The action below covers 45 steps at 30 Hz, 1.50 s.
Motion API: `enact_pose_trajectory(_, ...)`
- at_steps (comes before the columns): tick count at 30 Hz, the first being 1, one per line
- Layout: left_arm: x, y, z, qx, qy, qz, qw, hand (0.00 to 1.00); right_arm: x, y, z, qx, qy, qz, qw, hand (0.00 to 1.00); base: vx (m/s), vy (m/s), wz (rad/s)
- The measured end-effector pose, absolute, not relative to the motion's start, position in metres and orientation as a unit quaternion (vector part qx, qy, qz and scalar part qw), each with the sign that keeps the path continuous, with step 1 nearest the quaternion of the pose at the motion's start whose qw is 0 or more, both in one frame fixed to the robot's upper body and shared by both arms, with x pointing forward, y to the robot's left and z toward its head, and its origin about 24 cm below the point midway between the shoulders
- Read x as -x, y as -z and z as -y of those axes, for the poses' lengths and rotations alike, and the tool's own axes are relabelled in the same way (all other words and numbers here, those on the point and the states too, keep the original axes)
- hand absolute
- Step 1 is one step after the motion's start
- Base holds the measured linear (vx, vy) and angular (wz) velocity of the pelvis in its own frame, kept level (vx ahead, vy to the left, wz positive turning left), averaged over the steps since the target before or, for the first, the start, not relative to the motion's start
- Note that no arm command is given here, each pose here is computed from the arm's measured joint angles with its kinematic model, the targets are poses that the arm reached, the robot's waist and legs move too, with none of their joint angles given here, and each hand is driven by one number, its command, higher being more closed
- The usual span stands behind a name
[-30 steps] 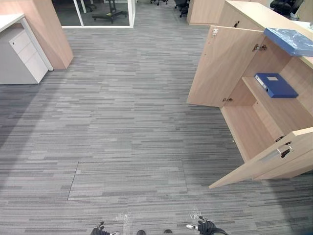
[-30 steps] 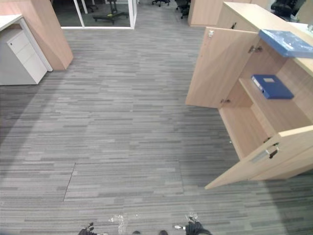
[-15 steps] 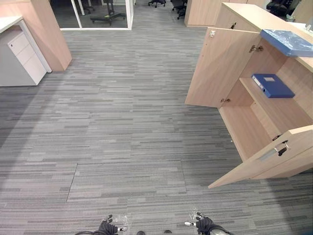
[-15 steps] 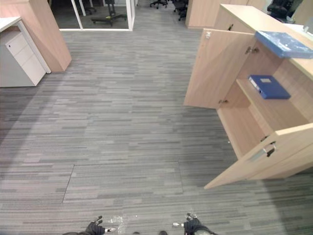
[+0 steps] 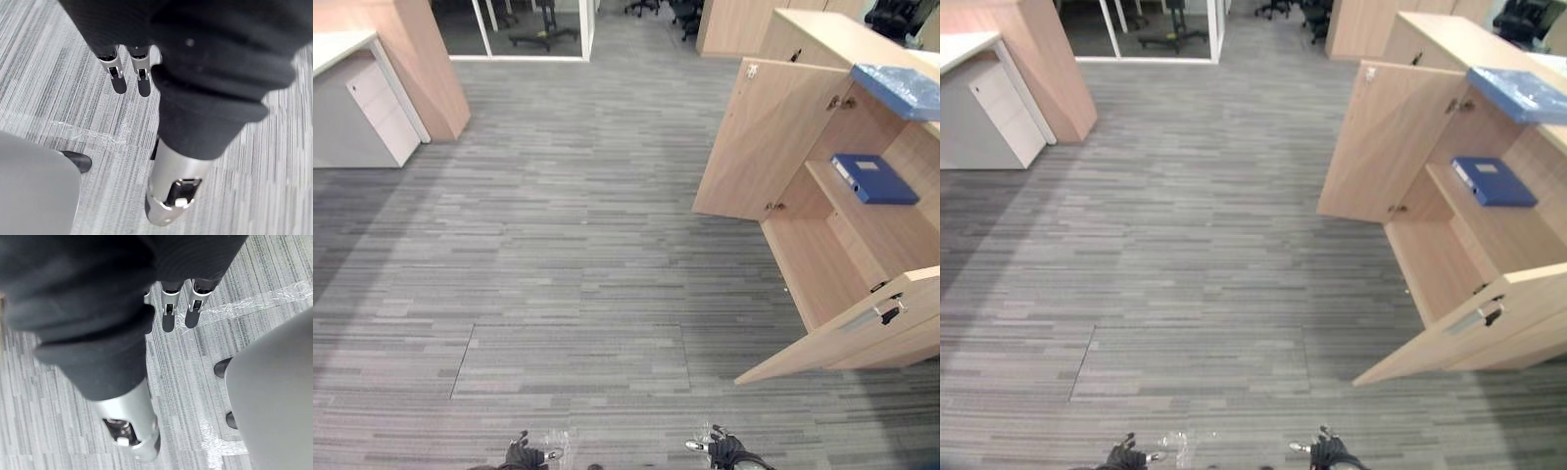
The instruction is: Walk over to the cabinet, pick up the folder, carry it to the office cabinet, place the folder inside the office cabinet, then close the office cabinet door
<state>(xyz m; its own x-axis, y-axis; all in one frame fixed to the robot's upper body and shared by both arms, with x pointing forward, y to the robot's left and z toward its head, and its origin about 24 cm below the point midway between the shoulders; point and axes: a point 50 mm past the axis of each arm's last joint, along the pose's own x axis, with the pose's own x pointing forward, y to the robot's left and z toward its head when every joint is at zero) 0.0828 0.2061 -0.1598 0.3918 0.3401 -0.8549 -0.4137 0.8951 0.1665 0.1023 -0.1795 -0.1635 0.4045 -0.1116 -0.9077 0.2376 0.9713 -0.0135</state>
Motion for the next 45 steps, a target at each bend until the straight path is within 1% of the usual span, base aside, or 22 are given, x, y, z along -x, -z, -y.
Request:
enact_pose_trajectory(4, -0.086, 0.156, -0.21, 0.069, -0.255, -0.48, 0.837, 0.0, -0.097, 0.163, 0.181, -0.065, 0.103, -0.531, 0.839, 0.0, -0.05, -0.044, 0.02)
enact_pose_trajectory(6, -0.095, 0.151, -0.213, 0.092, -0.273, -0.455, 0.843, 0.0, -0.098, 0.163, 0.181, -0.064, 0.102, -0.531, 0.839, 0.0, 0.06, -0.048, -0.25)
enact_pose_trajectory(10, -0.097, 0.15, -0.213, 0.095, -0.268, -0.448, 0.847, 0.0, -0.098, 0.163, 0.181, -0.064, 0.102, -0.532, 0.838, 0.0, 0.15, 0.098, -0.45)
enact_pose_trajectory(15, -0.096, 0.151, -0.208, 0.105, -0.271, -0.45, 0.844, 0.0, -0.098, 0.163, 0.181, -0.079, 0.116, -0.529, 0.837, 0.0, 0.33, 0.267, -0.28)
enact_pose_trajectory(18, -0.095, 0.152, -0.207, 0.109, -0.274, -0.452, 0.842, 0.0, -0.108, 0.162, 0.171, -0.103, 0.12, -0.519, 0.84, 0.0, 0.33, 0.22, -0.43)
enact_pose_trajectory(21, -0.087, 0.155, -0.204, 0.113, -0.275, -0.463, 0.835, 0.0, -0.108, 0.163, 0.156, -0.121, 0.111, -0.522, 0.837, 0.0, 0.22, 0.118, -0.56)
enact_pose_trajectory(25, -0.082, 0.157, -0.199, 0.112, -0.268, -0.47, 0.833, 0.0, -0.108, 0.162, 0.164, -0.145, 0.146, -0.512, 0.834, 0.0, 0.24, 0.112, -0.47)
enact_pose_trajectory(27, -0.086, 0.157, -0.195, 0.108, -0.256, -0.471, 0.837, 0.0, -0.114, 0.157, 0.17, -0.154, 0.161, -0.491, 0.842, 0.0, 0.18, 0.02, 0.03)
enact_pose_trajectory(32, -0.088, 0.157, -0.194, 0.106, -0.25, -0.473, 0.838, 0.0, -0.122, 0.153, 0.175, -0.174, 0.189, -0.463, 0.848, 0.0, 0.19, -0.112, 0.28)
enact_pose_trajectory(34, -0.089, 0.157, -0.195, 0.105, -0.251, -0.471, 0.839, 0.0, -0.121, 0.154, 0.175, -0.179, 0.196, -0.465, 0.845, 0.0, 0.27, -0.204, 0.21)
enact_pose_trajectory(36, -0.085, 0.161, -0.185, 0.115, -0.245, -0.485, 0.831, 0.0, -0.124, 0.153, 0.184, -0.173, 0.204, -0.462, 0.846, 0.0, 0.3, -0.203, 0.04)
enact_pose_trajectory(38, -0.089, 0.161, -0.181, 0.121, -0.243, -0.483, 0.832, 0.0, -0.132, 0.152, 0.187, -0.167, 0.202, -0.466, 0.845, 0.0, 0.31, -0.233, -0.29)
enact_pose_trajectory(45, -0.088, 0.161, -0.186, 0.125, -0.259, -0.486, 0.825, 0.0, -0.126, 0.155, 0.185, -0.173, 0.206, -0.474, 0.838, 0.0, 0.2, -0.177, -0.18)
